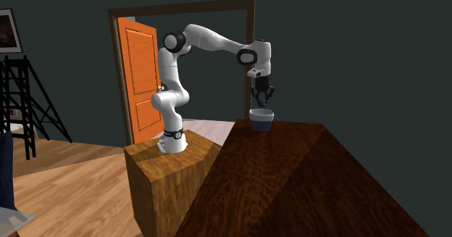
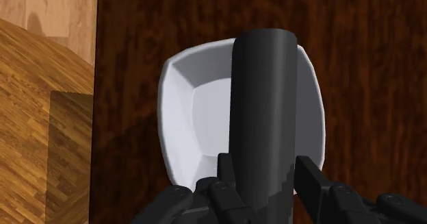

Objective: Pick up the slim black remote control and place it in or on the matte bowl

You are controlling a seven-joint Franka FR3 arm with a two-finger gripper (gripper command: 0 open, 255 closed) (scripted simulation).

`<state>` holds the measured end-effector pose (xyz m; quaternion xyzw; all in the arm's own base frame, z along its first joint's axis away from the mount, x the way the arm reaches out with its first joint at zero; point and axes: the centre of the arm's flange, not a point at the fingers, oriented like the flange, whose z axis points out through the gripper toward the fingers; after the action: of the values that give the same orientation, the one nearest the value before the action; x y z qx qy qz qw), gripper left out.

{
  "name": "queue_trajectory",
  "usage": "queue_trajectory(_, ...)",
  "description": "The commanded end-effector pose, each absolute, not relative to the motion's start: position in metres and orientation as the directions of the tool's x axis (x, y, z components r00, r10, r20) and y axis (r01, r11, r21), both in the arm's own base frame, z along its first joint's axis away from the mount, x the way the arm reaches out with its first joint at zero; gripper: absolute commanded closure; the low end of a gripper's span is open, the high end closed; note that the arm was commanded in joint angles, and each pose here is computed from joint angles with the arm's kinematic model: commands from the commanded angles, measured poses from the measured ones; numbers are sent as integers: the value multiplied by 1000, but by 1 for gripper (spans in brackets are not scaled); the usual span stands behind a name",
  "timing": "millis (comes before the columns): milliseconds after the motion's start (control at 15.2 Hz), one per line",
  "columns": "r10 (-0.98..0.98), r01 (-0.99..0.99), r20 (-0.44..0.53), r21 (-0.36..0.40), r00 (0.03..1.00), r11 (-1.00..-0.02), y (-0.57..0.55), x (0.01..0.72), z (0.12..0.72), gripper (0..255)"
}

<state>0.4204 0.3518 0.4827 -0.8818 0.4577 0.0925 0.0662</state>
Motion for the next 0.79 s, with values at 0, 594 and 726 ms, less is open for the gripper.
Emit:
queue_trajectory(0,-796,-820,-224,-32,563,-571,372,404,480,255)
queue_trajectory(594,-796,-820,-224,-32,563,-571,384,395,443,255)
queue_trajectory(726,-796,-820,-224,-32,563,-571,384,395,432,255)
